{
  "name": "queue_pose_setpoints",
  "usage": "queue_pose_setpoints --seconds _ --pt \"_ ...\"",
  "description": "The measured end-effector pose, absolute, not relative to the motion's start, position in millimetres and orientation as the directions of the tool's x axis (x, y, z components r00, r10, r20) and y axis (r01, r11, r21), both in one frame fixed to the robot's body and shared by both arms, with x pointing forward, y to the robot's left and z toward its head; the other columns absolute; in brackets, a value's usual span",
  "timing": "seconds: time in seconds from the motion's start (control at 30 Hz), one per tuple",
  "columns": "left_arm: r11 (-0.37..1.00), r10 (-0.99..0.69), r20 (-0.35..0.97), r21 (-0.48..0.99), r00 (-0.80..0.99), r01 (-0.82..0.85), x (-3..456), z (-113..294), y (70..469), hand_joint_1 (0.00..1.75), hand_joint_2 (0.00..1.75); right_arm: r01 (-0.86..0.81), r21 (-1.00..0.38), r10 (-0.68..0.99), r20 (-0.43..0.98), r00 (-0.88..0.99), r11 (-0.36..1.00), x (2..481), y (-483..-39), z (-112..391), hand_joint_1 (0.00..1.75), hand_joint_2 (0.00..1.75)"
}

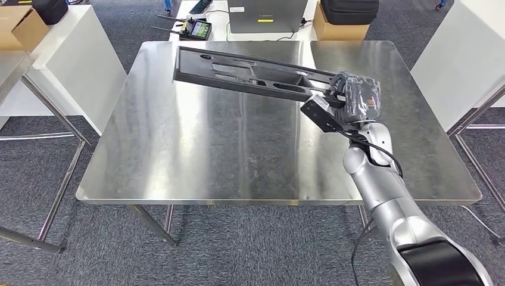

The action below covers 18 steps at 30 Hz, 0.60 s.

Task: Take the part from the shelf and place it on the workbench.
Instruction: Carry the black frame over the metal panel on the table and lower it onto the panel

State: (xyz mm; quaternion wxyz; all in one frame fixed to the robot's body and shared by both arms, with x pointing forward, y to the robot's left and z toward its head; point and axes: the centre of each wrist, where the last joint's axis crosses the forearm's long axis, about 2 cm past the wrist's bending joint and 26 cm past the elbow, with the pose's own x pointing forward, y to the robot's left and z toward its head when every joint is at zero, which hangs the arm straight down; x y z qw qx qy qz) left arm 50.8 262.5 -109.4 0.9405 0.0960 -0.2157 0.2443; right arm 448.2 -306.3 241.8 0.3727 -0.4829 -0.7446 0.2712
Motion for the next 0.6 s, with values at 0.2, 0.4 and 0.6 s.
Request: queue_pose_setpoints --seconds 0.2,0.4,0.6 --pt "0.872 0.387 0.502 0.073 0.773 -0.484 52.2 -109.3 263.3 0.00 0.00 0.484 -0.841 0.968 0.247 -0.051 0.241 449.1 -346.9 211.2 1.75 1.75" --pt "0.880 0.361 0.557 0.063 0.748 -0.472 55.0 -108.9 263.4 0.00 0.00 0.378 -0.917 0.977 0.183 0.111 0.129 442.0 -364.4 180.3 1.75 1.75" --pt "0.883 0.348 0.594 0.053 0.725 -0.467 58.0 -108.6 263.2 0.00 0.00 0.301 -0.951 0.973 0.136 0.188 0.074 434.7 -365.5 160.0 1.75 1.75"
